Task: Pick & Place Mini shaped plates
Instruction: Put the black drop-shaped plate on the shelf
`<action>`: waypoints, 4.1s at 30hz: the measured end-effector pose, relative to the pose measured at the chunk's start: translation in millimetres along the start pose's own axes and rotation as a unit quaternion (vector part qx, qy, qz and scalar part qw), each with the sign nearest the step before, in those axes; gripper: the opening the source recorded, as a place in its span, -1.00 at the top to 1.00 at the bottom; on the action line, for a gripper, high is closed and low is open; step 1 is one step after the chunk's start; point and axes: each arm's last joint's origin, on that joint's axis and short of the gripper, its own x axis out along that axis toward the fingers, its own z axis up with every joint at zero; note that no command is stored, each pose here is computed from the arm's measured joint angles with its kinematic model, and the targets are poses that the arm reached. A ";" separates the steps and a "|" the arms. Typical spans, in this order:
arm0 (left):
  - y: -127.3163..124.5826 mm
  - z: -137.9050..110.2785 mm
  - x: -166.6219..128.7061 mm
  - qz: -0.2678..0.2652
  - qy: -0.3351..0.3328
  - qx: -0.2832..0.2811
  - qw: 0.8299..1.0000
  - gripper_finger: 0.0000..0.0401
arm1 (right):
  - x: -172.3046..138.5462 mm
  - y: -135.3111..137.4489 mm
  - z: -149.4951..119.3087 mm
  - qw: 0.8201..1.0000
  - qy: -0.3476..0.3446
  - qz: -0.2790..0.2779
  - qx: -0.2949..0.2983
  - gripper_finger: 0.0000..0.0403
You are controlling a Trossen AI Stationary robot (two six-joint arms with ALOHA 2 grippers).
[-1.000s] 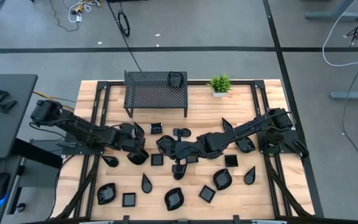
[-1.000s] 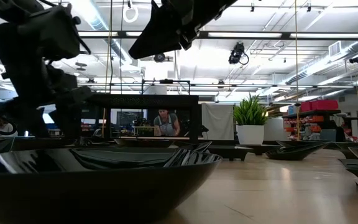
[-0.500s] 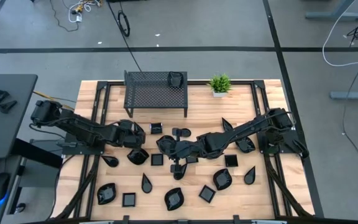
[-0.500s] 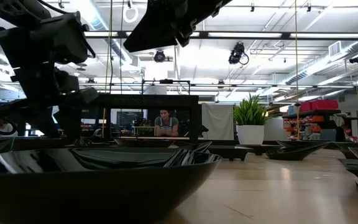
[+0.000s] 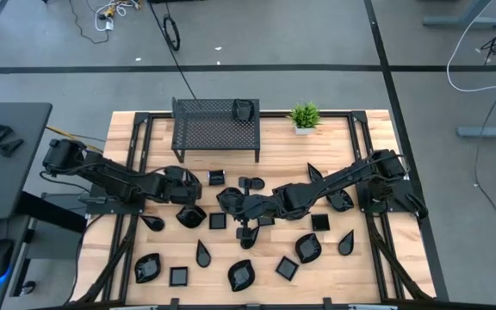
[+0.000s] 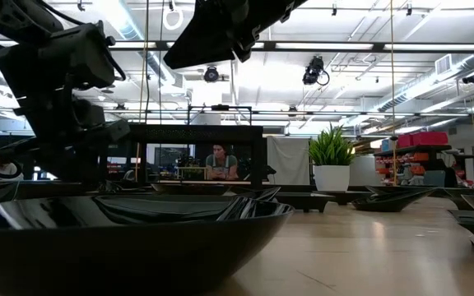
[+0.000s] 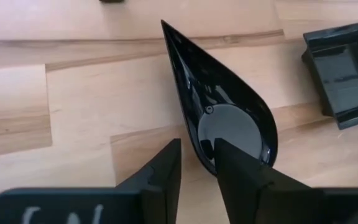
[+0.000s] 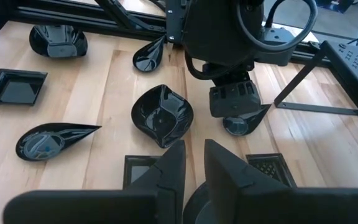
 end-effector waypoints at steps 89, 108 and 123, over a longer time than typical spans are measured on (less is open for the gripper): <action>13.7 278.8 -15.4 0.070 -0.049 0.086 0.993 0.92 | -33.3 12.3 -28.4 0.999 0.039 0.008 0.015 0.69; 8.5 286.3 2.8 0.058 -0.068 0.070 0.994 0.91 | -33.3 12.5 -27.7 0.999 0.036 0.008 0.017 0.69; 16.4 284.8 3.3 0.084 -0.048 0.076 0.992 0.91 | -33.3 12.5 -27.6 0.999 0.036 0.008 0.019 0.69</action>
